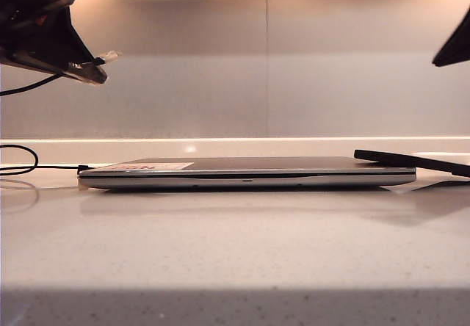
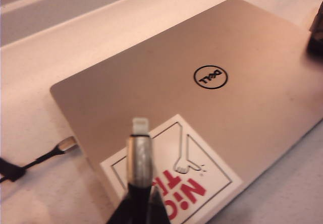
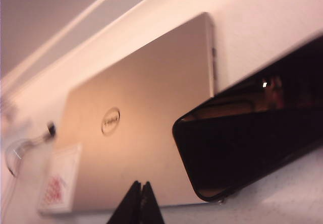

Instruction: Pick up the charging cable and the phone, plug the charging cable into the charging port on the phone, and finally place them back on the table.

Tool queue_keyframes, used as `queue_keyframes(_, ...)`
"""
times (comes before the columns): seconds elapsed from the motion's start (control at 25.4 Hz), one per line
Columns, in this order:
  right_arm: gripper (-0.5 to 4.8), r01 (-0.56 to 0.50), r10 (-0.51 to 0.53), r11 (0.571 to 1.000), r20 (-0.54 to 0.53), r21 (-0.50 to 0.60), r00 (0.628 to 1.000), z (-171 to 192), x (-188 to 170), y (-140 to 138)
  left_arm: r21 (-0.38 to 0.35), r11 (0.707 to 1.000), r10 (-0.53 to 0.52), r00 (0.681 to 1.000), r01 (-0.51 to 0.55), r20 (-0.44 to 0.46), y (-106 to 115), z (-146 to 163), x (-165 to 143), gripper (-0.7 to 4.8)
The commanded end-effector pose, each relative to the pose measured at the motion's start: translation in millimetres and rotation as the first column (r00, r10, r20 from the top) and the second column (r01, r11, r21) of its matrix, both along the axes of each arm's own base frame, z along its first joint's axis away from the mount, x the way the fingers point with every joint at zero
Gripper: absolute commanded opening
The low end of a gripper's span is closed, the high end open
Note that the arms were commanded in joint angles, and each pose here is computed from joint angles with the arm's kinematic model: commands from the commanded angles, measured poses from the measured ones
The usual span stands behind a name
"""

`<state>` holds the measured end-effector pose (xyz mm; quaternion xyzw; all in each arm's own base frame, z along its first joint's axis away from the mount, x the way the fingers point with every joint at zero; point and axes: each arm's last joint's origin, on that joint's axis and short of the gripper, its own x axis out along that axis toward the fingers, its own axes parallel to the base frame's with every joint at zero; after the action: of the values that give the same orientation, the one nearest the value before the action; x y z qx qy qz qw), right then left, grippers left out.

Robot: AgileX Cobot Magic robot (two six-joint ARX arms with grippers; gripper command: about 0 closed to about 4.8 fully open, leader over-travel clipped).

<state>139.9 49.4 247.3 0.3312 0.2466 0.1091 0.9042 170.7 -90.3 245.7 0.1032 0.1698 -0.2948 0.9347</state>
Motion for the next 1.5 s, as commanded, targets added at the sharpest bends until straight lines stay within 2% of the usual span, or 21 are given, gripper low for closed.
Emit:
queue_keyframes(0.04, 0.75, 0.113, -0.097, 0.975, -0.089, 0.189, 0.991, -7, 1, -4, -0.016, 1.0, -0.004, 1.0, 0.004, 0.002, -1, 2, 0, -0.06)
queue_keyframes(0.08, 1.63, 0.142, -0.118, 0.964, -0.117, 0.223, 0.986, -10, 1, -5, -0.016, 1.0, -0.006, 1.0, 0.006, 0.002, -1, 2, 0, -0.06)
queue_keyframes(0.12, 2.3, 0.159, -0.128, 0.957, -0.135, 0.243, 0.982, -12, 2, -6, -0.016, 1.0, -0.006, 1.0, 0.006, 0.001, -1, 2, 0, -0.06)
queue_keyframes(0.16, 2.8, 0.168, -0.131, 0.951, -0.151, 0.261, 0.98, -14, 2, -6, -0.016, 1.0, -0.006, 1.0, 0.006, 0.001, -1, 2, 0, -0.06)
queue_keyframes(0.2, 3.03, 0.184, -0.14, 0.944, -0.17, 0.276, 0.975, -15, 1, -7, -0.016, 1.0, -0.006, 1.0, 0.006, 0.001, -1, 2, 0, -0.06)
queue_keyframes(0.51, 3.11, 0.289, -0.201, 0.906, -0.287, 0.31, 0.937, -24, 5, -7, -0.016, 1.0, -0.006, 1.0, 0.006, 0.002, -1, 2, 0, -0.06)
queue_keyframes(0.55, 3.32, 0.305, -0.207, 0.898, -0.305, 0.318, 0.929, -25, 6, -7, -0.016, 1.0, -0.006, 1.0, 0.006, 0.002, -1, 2, 0, -0.06)
queue_keyframes(0.67, 4.4, 0.355, -0.233, 0.875, -0.357, 0.329, 0.905, -30, 12, -8, -0.016, 1.0, -0.006, 1.0, 0.006, 0.002, -1, 2, 0, -0.06)
queue_keyframes(1.02, 4.2, 0.412, -0.269, 0.841, -0.391, 0.35, 0.88, -42, 38, -22, -0.016, 1.0, -0.006, 1.0, 0.006, 0.002, -1, 2, 0, -0.06)
queue_keyframes(1.5, 4.17, 0.399, -0.226, 0.842, -0.434, 0.364, 0.872, -58, 58, -21, -0.016, 1.0, -0.006, 1.0, 0.006, 0.002, -1, 2, 0, -0.06)
